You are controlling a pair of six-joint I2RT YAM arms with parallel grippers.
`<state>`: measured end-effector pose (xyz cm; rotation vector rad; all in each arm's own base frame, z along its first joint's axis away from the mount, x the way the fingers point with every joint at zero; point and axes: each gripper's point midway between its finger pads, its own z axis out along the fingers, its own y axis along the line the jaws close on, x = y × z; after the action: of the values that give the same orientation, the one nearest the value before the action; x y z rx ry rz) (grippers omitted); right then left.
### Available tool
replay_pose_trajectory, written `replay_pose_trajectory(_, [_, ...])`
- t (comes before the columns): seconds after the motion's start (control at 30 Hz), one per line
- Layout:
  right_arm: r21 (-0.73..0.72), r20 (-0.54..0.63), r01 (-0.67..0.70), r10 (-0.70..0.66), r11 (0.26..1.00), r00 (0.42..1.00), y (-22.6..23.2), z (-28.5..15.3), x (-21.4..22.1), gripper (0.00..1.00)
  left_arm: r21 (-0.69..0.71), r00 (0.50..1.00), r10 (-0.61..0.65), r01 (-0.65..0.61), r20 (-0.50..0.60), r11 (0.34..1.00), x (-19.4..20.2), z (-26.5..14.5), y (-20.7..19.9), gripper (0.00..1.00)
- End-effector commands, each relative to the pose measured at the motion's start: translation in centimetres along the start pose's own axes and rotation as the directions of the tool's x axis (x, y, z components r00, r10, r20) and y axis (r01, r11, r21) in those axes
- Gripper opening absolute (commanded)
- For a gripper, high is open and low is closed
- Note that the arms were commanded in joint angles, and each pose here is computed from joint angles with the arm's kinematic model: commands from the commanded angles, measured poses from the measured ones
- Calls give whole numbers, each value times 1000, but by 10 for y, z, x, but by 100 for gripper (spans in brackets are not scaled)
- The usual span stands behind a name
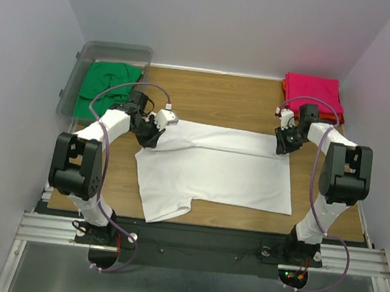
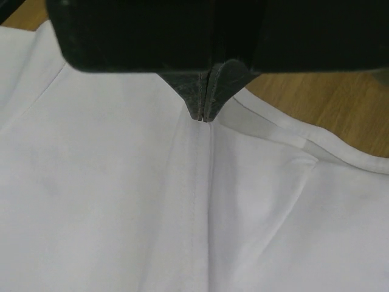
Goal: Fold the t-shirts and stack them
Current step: Fold the tshirt
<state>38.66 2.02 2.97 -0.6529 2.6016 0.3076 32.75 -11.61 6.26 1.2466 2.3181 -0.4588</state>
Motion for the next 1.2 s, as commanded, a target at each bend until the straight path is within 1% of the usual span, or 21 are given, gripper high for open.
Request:
replay_pose_trajectory(0.0, [45,-24,47,-46,998,999,-3,-15,7,29,53,981,190,-189,-21,981,13,-17,-29,2])
replay_pose_trajectory(0.03, [48,-28,51,-50,998,998,-3,-16,9,29,62,975,219,-216,-34,974,18,-16,-33,4])
replay_pose_trajectory(0.1, [53,-39,55,-53,997,998,-4,-17,12,29,56,952,300,-297,-66,953,26,-18,-39,26])
replay_pose_trajectory(0.2, [52,-28,55,-53,997,998,-3,-21,8,30,36,935,347,-345,-67,938,26,-22,-38,47])
replay_pose_trajectory(0.27, [50,-20,53,-53,997,998,-3,-23,4,30,27,934,356,-355,-37,934,11,-25,-34,49])
replay_pose_trajectory(0.3, [52,-7,49,-49,997,999,-4,-25,-2,30,26,942,335,-335,-22,942,4,-25,-34,49])
replay_pose_trajectory(0.37, [42,6,43,-44,998,999,-3,-26,-7,30,17,945,322,-324,56,946,-26,-30,-29,50])
replay_pose_trajectory(0.43, [39,21,30,-31,999,999,-3,-28,-15,30,52,965,239,-245,103,968,-43,-21,-29,58])
replay_pose_trajectory(0.47, [32,24,19,-20,999,1000,-2,-28,-17,30,63,967,224,-233,120,970,-58,-15,-24,63])
replay_pose_trajectory(0.57, [31,39,11,-13,999,999,-3,-29,-25,30,84,974,159,-174,162,981,-83,-5,-22,66])
replay_pose_trajectory(0.6, [21,36,-1,1,1000,999,-3,-26,-24,30,69,970,156,-171,184,983,-94,5,-18,66])
replay_pose_trajectory(0.67, [13,40,-16,16,1000,999,-3,-24,-27,30,36,973,149,-158,179,987,-102,15,-15,65])
replay_pose_trajectory(0.7, [0,41,-31,31,1000,999,-1,-21,-28,29,19,973,138,-144,184,989,-113,26,-17,61])
replay_pose_trajectory(0.73, [-4,40,-35,35,999,999,-1,-20,-28,29,0,975,134,-136,175,991,-115,32,-15,59])
replay_pose_trajectory(0.77, [-13,28,-45,45,999,999,-1,-14,-26,29,-53,980,129,-122,149,991,-116,37,-7,57])
replay_pose_trajectory(0.87, [-10,9,-62,62,998,998,-5,-6,-24,26,-61,992,108,-103,72,993,-108,69,-9,45])
replay_pose_trajectory(0.9, [-8,-2,-66,66,998,998,-6,-4,-21,25,-49,991,124,-121,54,991,-104,72,-13,42])
replay_pose_trajectory(0.97, [13,-16,-62,62,998,998,-9,-4,-17,25,20,985,169,-170,33,985,-99,80,-39,38])
replay_pose_trajectory(1.0, [17,-25,-56,57,998,998,-9,-3,-13,24,48,978,204,-206,34,977,-98,76,-49,36])
replay_pose_trajectory(1.07, [27,-32,-46,46,999,998,-10,-5,-10,23,126,967,251,-255,44,959,-96,74,-77,34])
replay_pose_trajectory(1.17, [60,-48,-19,22,998,999,-13,-14,-4,21,167,957,284,-290,59,943,-90,58,-95,34])
